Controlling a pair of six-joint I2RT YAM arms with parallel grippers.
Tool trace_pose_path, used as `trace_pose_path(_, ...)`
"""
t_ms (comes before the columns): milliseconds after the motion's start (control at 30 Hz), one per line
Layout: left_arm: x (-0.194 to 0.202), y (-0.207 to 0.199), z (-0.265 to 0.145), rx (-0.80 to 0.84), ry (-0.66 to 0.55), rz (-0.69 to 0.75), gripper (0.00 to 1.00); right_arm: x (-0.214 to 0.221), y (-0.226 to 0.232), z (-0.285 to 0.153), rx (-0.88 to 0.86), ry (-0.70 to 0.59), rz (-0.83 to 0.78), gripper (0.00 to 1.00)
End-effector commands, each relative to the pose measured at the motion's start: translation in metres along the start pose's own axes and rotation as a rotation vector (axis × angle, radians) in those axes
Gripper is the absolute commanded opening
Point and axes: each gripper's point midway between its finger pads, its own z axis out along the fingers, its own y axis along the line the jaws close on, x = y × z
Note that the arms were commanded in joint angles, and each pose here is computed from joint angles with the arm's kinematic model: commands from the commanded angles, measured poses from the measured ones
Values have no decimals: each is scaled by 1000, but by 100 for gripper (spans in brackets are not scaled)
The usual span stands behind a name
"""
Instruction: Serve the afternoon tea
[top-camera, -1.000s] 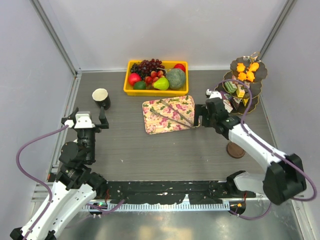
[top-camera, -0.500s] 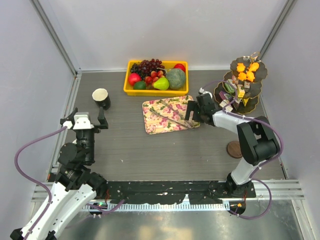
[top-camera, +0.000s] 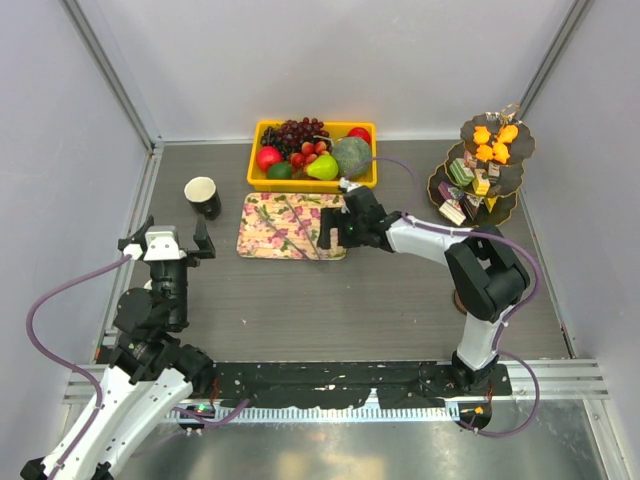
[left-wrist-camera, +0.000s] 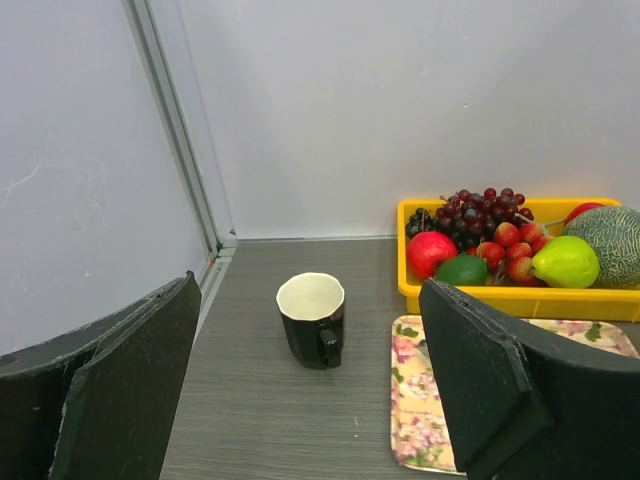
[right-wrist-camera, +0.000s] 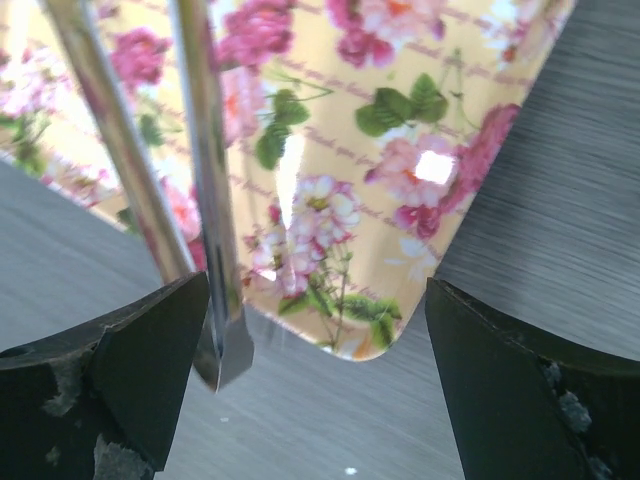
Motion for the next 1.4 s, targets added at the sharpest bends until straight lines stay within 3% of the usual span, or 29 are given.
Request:
trace_pose_path(0, -15, 6, -1, -20, -49, -30, 99, -36, 49, -14, -88, -76, -40, 96)
trace_pose_path(167, -15, 7, -1, -23, -46, -26, 99, -62, 11, -63, 139, -164, -29, 95)
trace_pose_path(300, -15, 8, -1, -28, -48, -26, 99, -52, -49, -116, 378, -181, 56, 96)
trace_pose_path(667, -13, 5, 0, -23, -42, -27, 99, 65, -200, -232, 836, -201, 486, 95)
trace_pose_path(933, -12, 5, 0, -24, -41, -24, 99, 129, -259, -258, 1031, -185, 790, 96)
trace_pose_path(1133, -12, 5, 0, -22, -44, -28, 99, 137, -265, -223, 884, -112, 804, 96)
trace_pose_path(1233, -12, 5, 0, -20, -43, -27, 99, 125, -248, -198, 707, -104, 774, 100)
trace_pose_path(1367, -12, 4, 1, -16, -42, -26, 99, 106, -220, -177, 545, -122, 702, 91)
